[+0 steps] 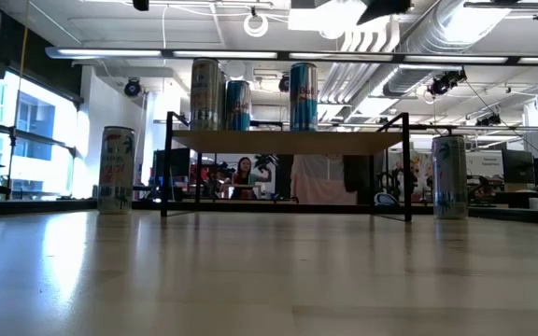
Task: Place canned beverage on shelf
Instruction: Put the blue soda can on the shelf
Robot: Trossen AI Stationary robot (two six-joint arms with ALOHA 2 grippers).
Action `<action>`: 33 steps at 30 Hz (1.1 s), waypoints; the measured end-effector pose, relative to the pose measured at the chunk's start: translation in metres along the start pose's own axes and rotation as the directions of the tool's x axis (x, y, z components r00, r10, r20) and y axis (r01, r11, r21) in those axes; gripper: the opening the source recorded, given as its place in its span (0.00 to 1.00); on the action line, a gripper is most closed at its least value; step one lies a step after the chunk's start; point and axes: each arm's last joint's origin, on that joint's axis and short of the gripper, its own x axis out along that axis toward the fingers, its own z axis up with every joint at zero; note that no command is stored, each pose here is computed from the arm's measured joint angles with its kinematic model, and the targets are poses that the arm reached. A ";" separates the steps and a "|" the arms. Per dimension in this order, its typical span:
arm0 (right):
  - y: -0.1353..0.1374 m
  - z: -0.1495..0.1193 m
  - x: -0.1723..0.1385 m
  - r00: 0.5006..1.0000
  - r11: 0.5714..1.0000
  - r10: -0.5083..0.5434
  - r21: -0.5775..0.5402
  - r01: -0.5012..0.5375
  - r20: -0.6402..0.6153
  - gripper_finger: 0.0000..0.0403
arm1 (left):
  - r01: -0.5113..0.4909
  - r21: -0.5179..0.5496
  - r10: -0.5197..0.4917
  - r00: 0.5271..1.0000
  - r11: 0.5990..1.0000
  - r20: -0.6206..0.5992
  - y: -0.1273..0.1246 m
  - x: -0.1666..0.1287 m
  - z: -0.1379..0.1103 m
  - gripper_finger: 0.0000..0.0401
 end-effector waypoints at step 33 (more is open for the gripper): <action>-0.039 -0.086 0.066 0.971 0.976 0.196 -0.128 -0.178 0.139 0.99 | -0.011 -0.052 0.012 1.000 0.999 0.004 0.000 0.000 0.000 0.74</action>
